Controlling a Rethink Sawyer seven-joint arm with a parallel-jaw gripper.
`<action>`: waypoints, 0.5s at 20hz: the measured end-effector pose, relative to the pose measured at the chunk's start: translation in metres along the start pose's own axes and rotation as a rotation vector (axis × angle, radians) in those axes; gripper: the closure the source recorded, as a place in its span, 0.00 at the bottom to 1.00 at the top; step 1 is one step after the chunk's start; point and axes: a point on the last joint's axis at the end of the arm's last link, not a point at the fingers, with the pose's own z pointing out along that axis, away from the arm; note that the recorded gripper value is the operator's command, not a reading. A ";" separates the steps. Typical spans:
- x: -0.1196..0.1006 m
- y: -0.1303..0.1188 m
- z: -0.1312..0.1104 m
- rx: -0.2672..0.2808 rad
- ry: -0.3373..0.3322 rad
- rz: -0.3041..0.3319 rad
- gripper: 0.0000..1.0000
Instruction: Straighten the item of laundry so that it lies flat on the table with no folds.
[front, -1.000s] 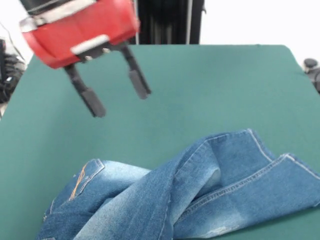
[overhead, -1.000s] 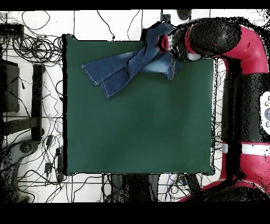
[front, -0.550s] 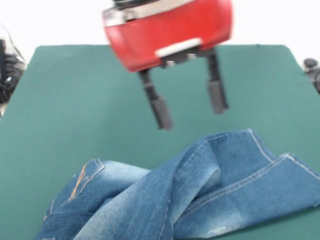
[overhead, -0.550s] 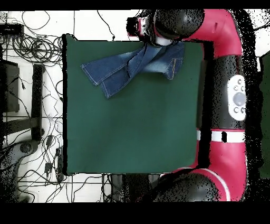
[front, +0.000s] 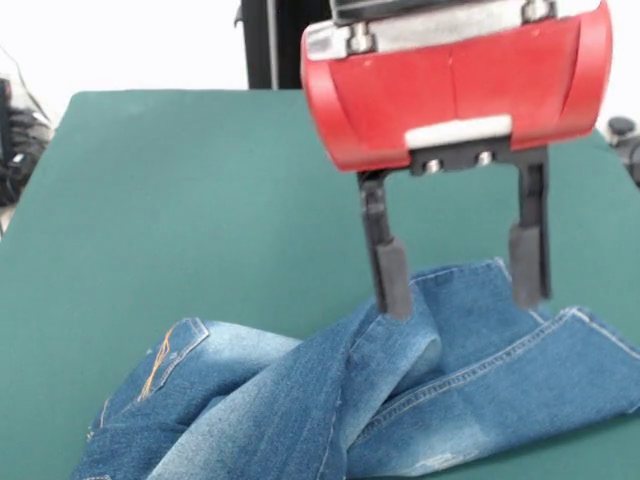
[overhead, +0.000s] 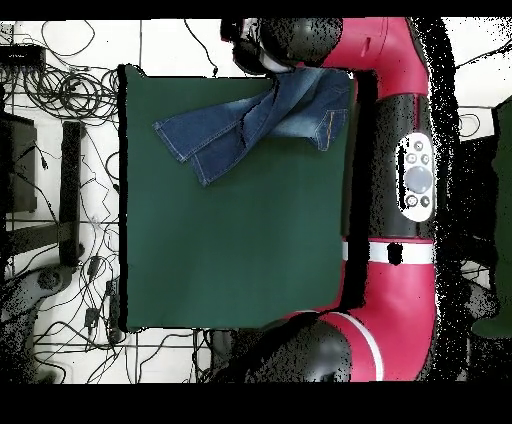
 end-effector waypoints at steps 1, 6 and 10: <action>0.000 -0.001 0.001 0.007 -0.009 0.009 0.00; 0.003 -0.019 0.012 0.088 -0.047 0.068 0.00; 0.009 -0.029 0.016 0.143 -0.041 0.080 0.00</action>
